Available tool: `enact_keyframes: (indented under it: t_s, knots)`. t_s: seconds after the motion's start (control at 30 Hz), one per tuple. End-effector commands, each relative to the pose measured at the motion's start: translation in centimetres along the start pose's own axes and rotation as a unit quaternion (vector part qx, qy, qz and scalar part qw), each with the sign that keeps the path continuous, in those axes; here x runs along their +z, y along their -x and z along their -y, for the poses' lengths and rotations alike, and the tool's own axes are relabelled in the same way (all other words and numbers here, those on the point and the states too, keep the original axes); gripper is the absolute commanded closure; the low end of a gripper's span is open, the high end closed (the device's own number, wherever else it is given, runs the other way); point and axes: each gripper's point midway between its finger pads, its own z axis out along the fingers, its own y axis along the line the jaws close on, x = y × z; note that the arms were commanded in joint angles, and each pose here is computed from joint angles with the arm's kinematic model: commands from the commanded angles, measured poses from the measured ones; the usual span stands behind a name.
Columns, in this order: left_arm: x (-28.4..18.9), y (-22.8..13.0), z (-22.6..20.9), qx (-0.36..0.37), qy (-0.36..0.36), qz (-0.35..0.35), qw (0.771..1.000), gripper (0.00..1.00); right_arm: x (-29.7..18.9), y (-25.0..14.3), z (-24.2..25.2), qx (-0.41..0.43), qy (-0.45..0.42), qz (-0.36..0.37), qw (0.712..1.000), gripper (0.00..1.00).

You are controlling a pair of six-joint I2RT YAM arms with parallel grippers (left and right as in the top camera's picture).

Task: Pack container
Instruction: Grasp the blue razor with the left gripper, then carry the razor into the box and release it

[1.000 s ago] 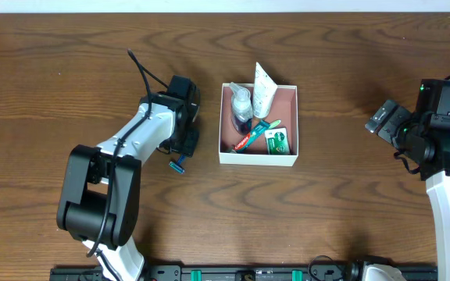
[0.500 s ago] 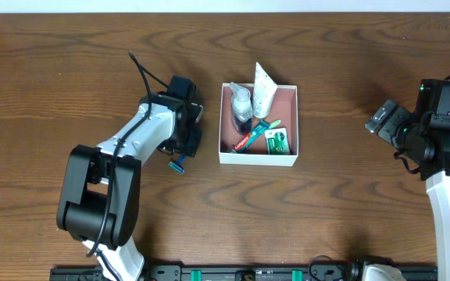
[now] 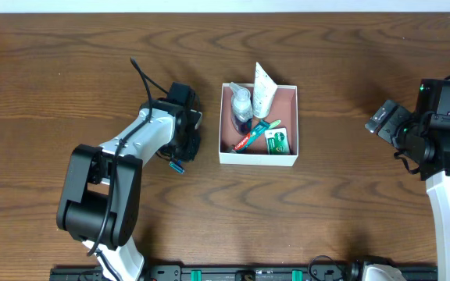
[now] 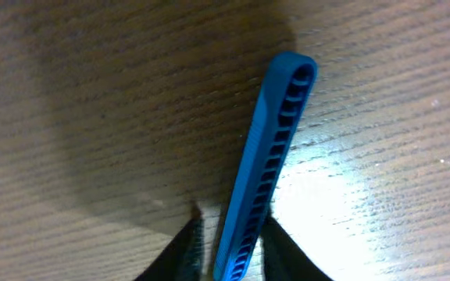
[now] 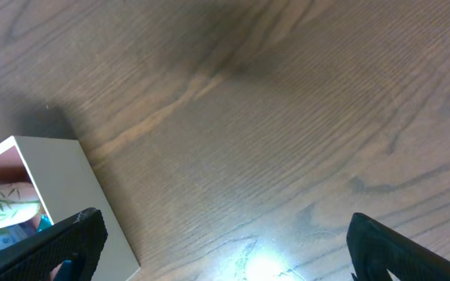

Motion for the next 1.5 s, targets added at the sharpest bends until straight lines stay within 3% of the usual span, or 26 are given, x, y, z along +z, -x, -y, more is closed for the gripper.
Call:
enact_keyframes:
  t_s: [0.0,0.17,0.4,0.77,0.93,1.07,1.27,1.47]
  knots:
    - [0.6,-0.6,0.0,0.001,-0.003,-0.011,1.0,0.81,-0.3,0.4,0.0,-0.003,0.002,0.006,1.0,0.01]
    - [0.3,-0.9,0.0,0.019,-0.004,-0.019,1.0,0.94,-0.3,0.4,0.0,-0.003,0.002,0.006,1.0,0.01]
    - [-4.3,-0.5,-0.8,0.021,0.023,-0.018,0.999,0.94,-0.3,0.4,-0.1,-0.002,0.002,0.006,1.0,0.01]
    - [-16.8,0.9,2.4,0.052,-0.003,0.15,0.987,0.94,-0.3,0.4,0.0,-0.003,0.002,0.006,1.0,0.01]
    - [-19.7,0.5,7.1,0.158,-0.016,0.205,0.966,0.94,-0.3,0.4,0.0,-0.003,0.002,0.006,1.0,0.01]
    - [-19.7,1.5,11.9,0.297,-0.015,0.238,0.925,0.94,-0.3,0.4,0.0,-0.003,0.002,0.006,1.0,0.01]
    - [-17.1,4.8,16.9,0.424,-0.004,0.271,0.864,0.94,-0.3,0.4,-0.1,-0.002,0.002,0.006,1.0,0.01]
    - [-12.3,6.7,17.7,0.433,-0.005,0.242,0.868,0.94,-0.3,0.4,0.0,-0.003,0.002,0.006,1.0,0.01]
